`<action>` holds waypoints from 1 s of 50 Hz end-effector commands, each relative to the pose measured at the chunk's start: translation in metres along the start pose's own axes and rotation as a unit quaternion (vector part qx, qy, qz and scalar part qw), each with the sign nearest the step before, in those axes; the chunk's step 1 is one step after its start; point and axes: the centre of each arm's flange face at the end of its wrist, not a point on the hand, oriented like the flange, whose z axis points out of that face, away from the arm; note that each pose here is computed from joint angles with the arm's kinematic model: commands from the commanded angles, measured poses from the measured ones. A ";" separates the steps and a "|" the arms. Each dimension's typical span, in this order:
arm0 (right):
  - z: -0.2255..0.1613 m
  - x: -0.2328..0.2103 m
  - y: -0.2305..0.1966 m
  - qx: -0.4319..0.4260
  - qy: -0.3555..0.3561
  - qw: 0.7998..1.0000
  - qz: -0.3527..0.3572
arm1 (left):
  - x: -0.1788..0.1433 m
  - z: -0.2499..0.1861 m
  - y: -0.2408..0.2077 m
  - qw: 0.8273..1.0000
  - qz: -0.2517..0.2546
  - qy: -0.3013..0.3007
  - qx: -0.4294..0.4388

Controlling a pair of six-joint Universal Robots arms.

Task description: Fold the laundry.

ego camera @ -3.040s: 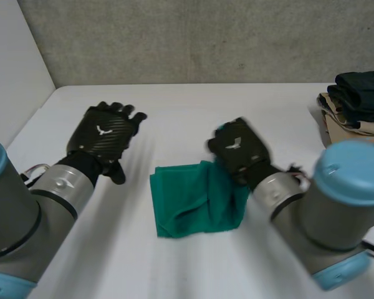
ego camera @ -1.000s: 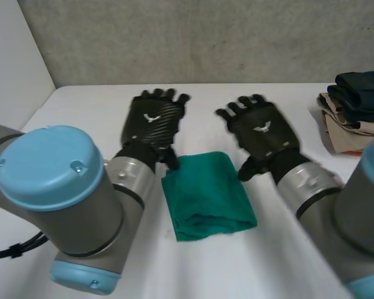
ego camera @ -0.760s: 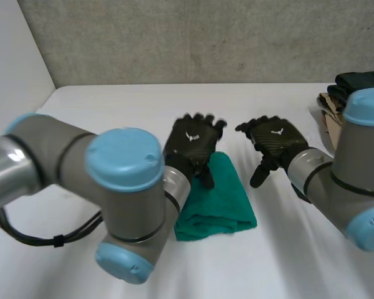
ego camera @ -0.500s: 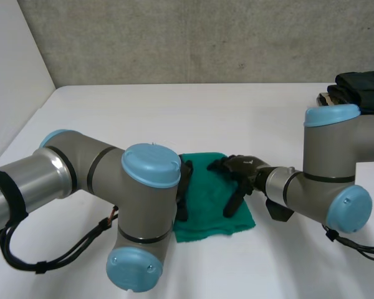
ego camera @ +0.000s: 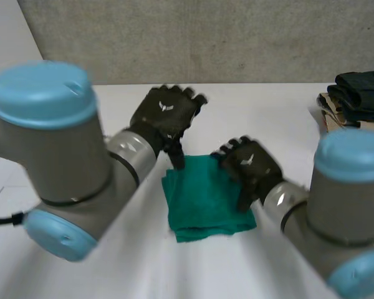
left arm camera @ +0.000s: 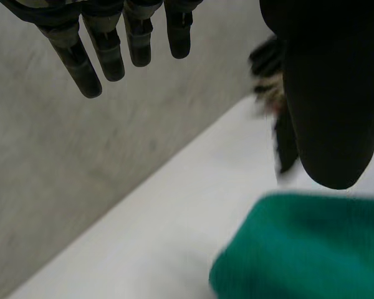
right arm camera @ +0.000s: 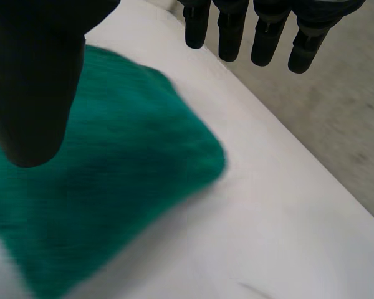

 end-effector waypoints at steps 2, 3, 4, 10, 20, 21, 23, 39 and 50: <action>-0.015 -0.044 0.029 0.010 -0.037 0.999 -0.018 | 0.009 -0.014 -0.023 0.986 -0.027 0.156 0.048; -0.012 -0.050 0.035 0.013 -0.041 0.999 -0.020 | 0.011 -0.015 -0.023 0.984 -0.033 0.168 0.047; -0.010 -0.053 0.039 0.012 -0.041 0.999 -0.022 | 0.015 -0.018 -0.023 0.980 -0.044 0.187 0.042; 0.007 -0.060 0.052 0.032 -0.031 0.999 -0.028 | 0.020 -0.022 -0.020 0.976 -0.056 0.209 0.034; 0.025 -0.054 0.051 0.063 -0.005 0.996 -0.064 | 0.024 -0.024 -0.014 0.975 -0.059 0.214 0.025; 0.026 -0.054 0.050 0.064 -0.004 0.996 -0.066 | 0.024 -0.024 -0.014 0.975 -0.059 0.214 0.025; 0.030 -0.053 0.050 0.066 -0.002 0.996 -0.065 | 0.024 -0.024 -0.014 0.975 -0.059 0.213 0.026; 0.051 -0.039 0.028 0.119 0.029 0.991 -0.061 | 0.020 -0.025 -0.018 0.976 -0.057 0.207 0.033; 0.084 0.067 -0.049 0.205 0.159 0.964 -0.062 | -0.003 -0.037 -0.069 0.977 -0.035 0.172 0.124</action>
